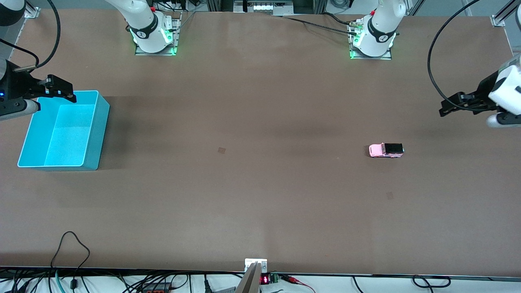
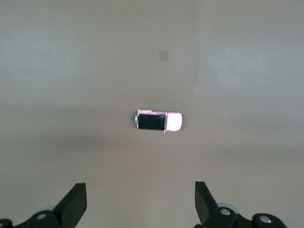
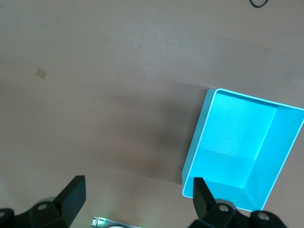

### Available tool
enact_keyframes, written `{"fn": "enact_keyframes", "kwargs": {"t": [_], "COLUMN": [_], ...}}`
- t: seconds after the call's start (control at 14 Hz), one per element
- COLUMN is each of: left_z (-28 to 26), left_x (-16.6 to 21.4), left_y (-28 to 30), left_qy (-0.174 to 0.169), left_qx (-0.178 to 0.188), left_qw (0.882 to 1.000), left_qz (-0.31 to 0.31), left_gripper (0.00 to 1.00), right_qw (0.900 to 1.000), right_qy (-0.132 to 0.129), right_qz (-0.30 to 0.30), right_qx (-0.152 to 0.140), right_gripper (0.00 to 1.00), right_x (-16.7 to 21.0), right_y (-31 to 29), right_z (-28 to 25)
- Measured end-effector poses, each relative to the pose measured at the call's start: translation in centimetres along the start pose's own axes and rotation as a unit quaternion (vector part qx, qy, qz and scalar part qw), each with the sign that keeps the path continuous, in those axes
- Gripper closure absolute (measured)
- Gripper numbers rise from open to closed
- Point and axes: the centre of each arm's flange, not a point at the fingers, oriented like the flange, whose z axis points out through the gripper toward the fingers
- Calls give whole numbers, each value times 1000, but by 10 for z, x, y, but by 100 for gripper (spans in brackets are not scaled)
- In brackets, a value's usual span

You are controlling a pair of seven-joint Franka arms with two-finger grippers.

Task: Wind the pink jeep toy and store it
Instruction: 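Move the left gripper over the pink toy jeep, then lower the left gripper and grasp the pink jeep's body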

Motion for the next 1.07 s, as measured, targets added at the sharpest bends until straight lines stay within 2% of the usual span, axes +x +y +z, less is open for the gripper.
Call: {"fn": "enact_keyframes", "kwargs": {"t": [0.5, 0.64, 0.86, 1.07], "left_z": [98, 134, 187, 207], "left_x": [33, 42, 45, 39], "left_y": [47, 45, 31, 16], "left_qy": [-81, -84, -71, -79], "left_qx": [6, 9, 15, 12], "left_qw": [995, 991, 981, 967], "left_qz": [51, 100, 179, 240], "left_gripper": [0, 0, 0, 0], "right_qw": [1000, 1000, 1000, 1000], "right_qy": [-1, -2, -2, -3], "right_qz": [1, 1, 2, 1], "right_qx": [0, 0, 1, 1], "right_gripper": [0, 0, 0, 0], "right_x": [0, 0, -1, 0], "right_y": [1, 1, 1, 1], "right_z": [0, 1, 1, 1]}}
